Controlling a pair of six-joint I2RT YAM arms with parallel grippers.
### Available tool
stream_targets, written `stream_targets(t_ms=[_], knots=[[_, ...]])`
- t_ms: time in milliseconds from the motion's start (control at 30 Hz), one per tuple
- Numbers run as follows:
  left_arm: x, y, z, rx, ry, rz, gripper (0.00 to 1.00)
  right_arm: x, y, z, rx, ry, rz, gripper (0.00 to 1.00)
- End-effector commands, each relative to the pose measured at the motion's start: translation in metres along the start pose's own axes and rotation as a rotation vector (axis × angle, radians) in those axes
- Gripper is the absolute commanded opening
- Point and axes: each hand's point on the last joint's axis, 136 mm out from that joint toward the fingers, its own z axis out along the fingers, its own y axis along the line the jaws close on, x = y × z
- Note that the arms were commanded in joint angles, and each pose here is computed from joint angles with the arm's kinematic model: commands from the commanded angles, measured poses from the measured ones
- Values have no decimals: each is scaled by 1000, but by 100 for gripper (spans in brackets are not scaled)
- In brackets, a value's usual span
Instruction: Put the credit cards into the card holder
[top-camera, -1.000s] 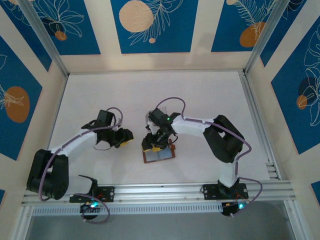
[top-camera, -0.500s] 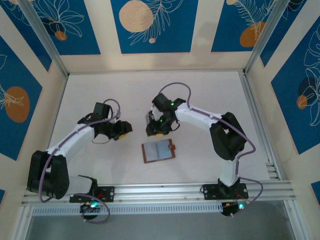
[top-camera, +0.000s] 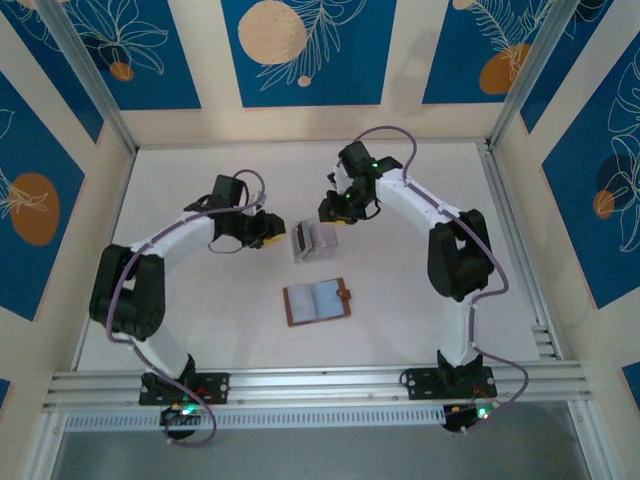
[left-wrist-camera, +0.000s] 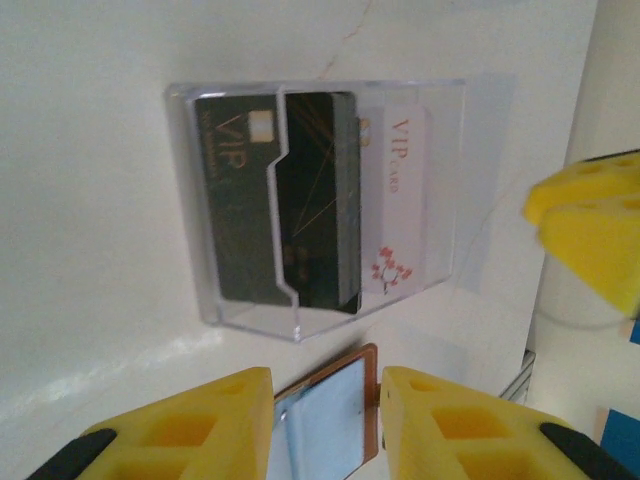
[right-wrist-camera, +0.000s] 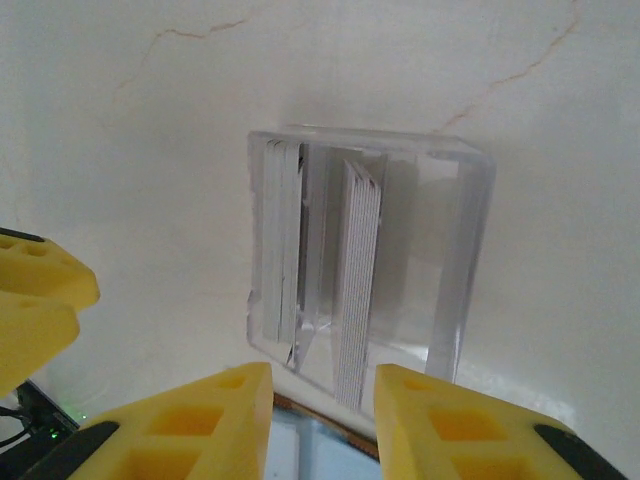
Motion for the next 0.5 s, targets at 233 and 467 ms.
stream_targets(t_ms=[233, 467], knots=[[-14, -9, 35, 46, 57, 0, 33, 9, -3, 28, -17, 100, 1, 41], [-12, 2, 49, 38, 80, -18, 32, 10, 6, 39, -59, 134, -1, 40]])
